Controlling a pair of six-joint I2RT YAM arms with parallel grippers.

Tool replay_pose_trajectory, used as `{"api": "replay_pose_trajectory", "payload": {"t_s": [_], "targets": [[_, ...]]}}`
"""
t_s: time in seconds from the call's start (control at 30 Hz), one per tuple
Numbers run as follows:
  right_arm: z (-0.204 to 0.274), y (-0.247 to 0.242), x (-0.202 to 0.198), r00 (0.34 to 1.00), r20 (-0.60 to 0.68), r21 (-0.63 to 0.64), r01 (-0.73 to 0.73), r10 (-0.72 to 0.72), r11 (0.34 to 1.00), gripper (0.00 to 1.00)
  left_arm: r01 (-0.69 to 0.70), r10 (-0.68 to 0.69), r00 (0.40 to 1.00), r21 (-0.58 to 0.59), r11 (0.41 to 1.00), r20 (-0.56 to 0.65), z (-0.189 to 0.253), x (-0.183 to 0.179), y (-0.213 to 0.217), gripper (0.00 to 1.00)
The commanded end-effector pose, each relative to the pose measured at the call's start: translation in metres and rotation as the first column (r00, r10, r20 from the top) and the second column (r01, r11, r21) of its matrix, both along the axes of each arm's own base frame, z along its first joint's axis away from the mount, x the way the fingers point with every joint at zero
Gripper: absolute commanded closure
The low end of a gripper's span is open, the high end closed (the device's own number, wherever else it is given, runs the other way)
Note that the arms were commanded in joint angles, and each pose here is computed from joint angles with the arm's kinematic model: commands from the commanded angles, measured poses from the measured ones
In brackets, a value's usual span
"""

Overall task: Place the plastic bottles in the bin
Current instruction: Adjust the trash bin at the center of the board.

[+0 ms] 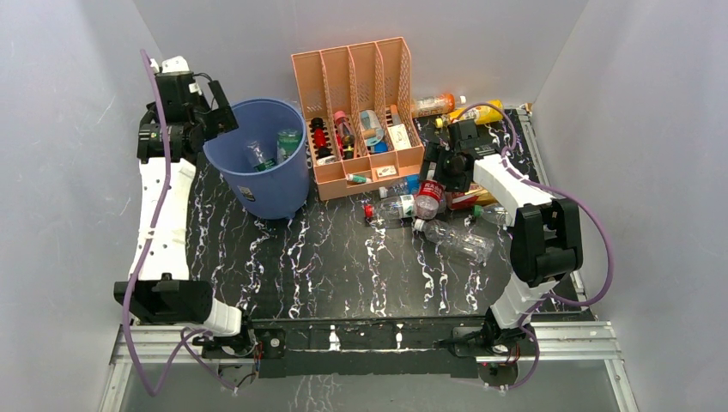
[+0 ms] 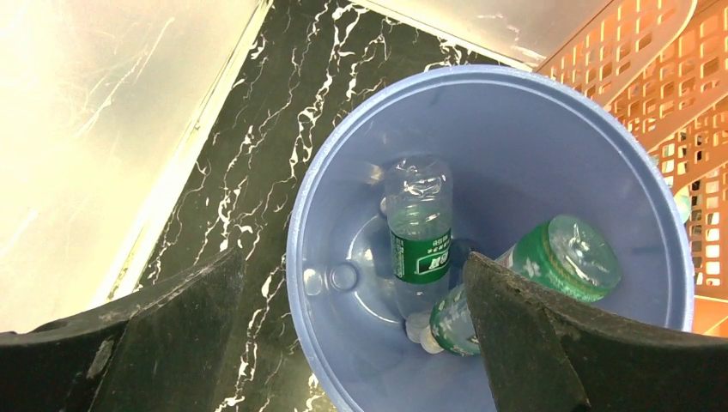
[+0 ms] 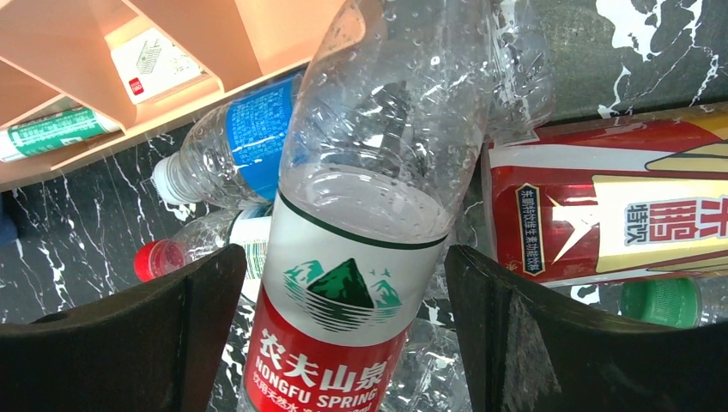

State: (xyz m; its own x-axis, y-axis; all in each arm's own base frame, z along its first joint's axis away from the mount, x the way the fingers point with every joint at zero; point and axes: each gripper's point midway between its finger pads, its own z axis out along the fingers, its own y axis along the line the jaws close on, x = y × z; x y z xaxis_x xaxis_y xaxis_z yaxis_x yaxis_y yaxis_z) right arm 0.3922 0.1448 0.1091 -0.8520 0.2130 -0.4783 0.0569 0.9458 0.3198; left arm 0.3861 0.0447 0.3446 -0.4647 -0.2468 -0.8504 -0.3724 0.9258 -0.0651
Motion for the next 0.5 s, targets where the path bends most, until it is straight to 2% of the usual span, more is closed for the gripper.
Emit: {"api": "replay_pose_trajectory", "payload": {"t_s": [0.0,0.1,0.13,0.17,0.33,0.47], "targets": [[0.009,0.0,0.003,0.999,0.041,0.02,0.006,-0.006,1.0,0.02,0.004,-0.003,1.0,0.013,1.0,-0.025,0.005,-0.012,0.002,0.02],[0.006,0.001,-0.001,0.999,0.036,0.023,0.001,-0.002,1.0,0.02,-0.024,0.027,0.996,0.033,0.999,-0.081,-0.01,-0.013,0.008,0.02],[0.002,-0.008,-0.001,0.979,0.082,-0.105,-0.177,0.186,0.979,0.02,-0.03,0.034,0.995,0.036,0.999,-0.095,-0.014,-0.014,0.01,0.02],[0.003,-0.002,-0.003,0.997,0.05,-0.015,-0.055,0.056,0.998,0.02,-0.037,0.041,0.993,0.041,0.998,-0.108,-0.02,-0.015,0.011,0.02],[0.001,-0.001,-0.005,0.998,0.041,-0.002,-0.044,0.044,0.999,0.02,-0.062,0.07,0.985,0.055,0.997,-0.156,-0.048,-0.006,0.02,0.04],[0.002,-0.001,-0.005,0.998,0.043,-0.002,-0.047,0.047,0.999,0.02,-0.077,0.086,0.978,0.055,0.995,-0.188,-0.064,0.001,0.027,0.2]]}}
